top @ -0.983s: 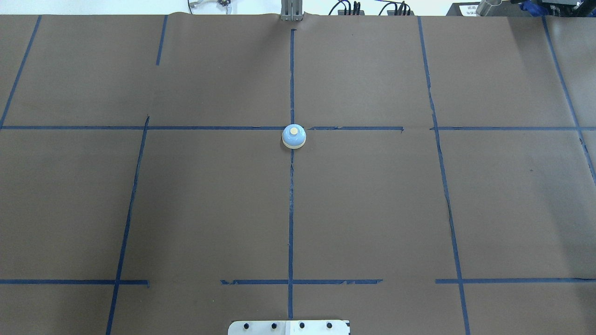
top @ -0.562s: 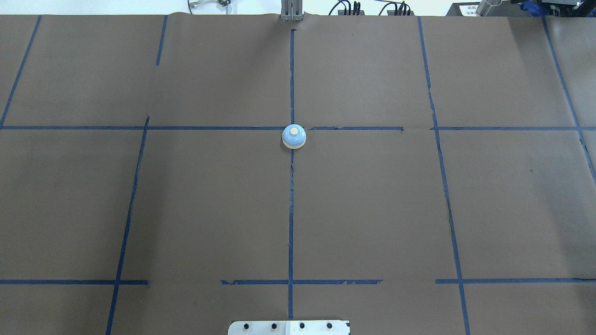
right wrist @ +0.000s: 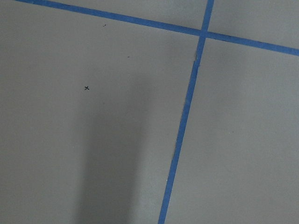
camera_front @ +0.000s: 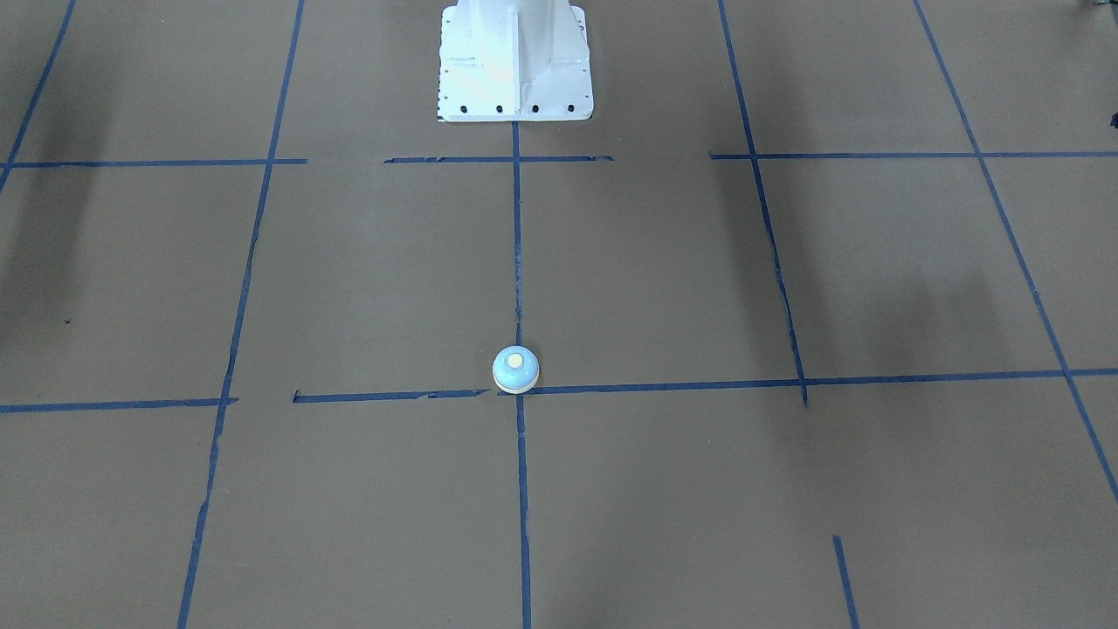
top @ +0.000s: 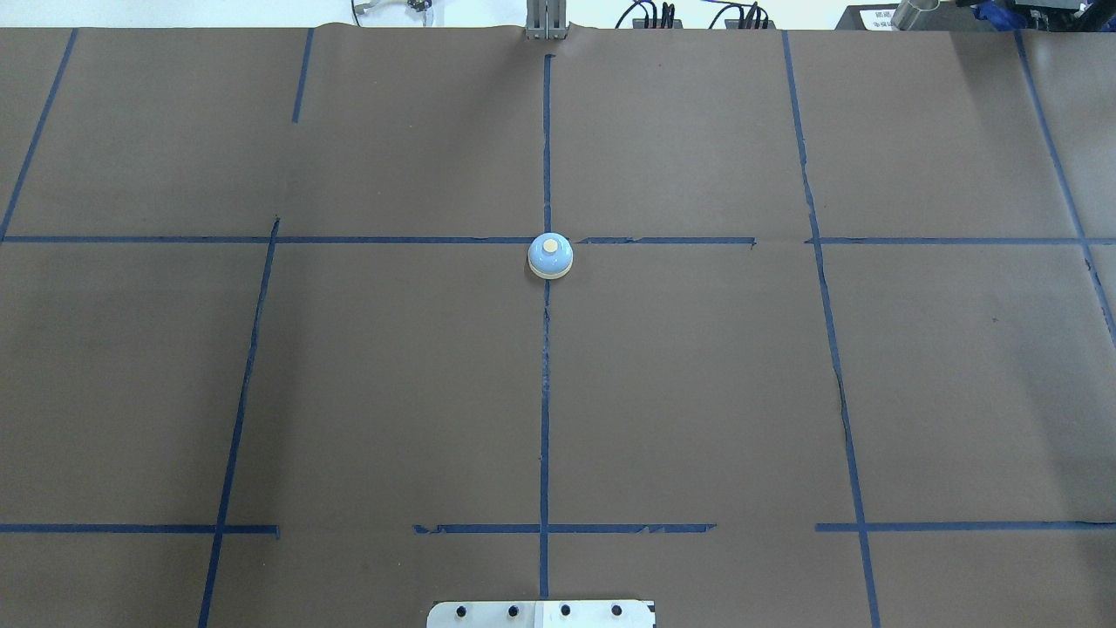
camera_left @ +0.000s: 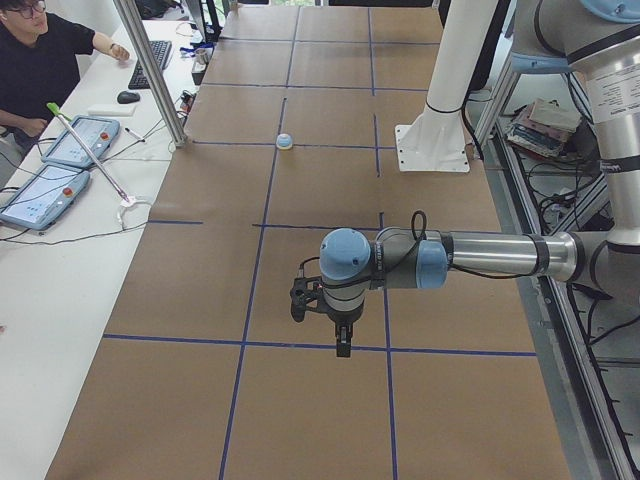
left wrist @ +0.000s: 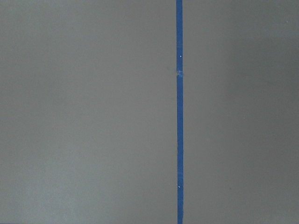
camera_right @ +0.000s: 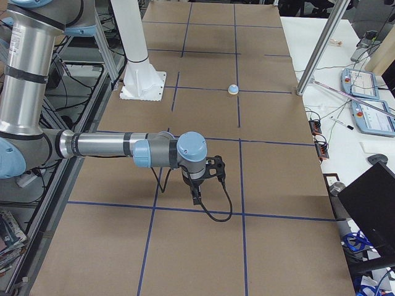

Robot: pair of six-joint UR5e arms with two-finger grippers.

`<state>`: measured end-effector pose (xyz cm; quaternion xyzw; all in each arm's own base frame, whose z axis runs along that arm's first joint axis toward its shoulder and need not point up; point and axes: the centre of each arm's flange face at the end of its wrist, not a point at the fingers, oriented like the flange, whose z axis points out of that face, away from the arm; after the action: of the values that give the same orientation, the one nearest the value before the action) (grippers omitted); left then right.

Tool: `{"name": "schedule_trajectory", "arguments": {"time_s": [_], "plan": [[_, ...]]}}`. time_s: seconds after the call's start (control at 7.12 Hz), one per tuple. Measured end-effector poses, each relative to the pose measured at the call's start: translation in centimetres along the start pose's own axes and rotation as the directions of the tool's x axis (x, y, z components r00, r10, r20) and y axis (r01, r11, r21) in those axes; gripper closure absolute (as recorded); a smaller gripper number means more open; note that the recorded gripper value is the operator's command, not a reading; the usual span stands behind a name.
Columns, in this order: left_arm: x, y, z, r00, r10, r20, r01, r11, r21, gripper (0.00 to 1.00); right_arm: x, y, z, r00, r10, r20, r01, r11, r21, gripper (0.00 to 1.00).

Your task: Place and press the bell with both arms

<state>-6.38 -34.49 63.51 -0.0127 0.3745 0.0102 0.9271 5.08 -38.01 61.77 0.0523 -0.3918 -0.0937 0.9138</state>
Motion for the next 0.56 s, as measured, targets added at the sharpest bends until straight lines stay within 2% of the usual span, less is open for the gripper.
{"name": "schedule_trajectory", "arguments": {"time_s": [0.56], "plan": [[-0.1,0.6,0.2,1.0,-0.005,-0.001,0.005,1.0,-0.006,0.0,-1.3,-1.3,-1.3,0.999,-0.032,0.005,0.032,0.999,0.031,0.0]]}}
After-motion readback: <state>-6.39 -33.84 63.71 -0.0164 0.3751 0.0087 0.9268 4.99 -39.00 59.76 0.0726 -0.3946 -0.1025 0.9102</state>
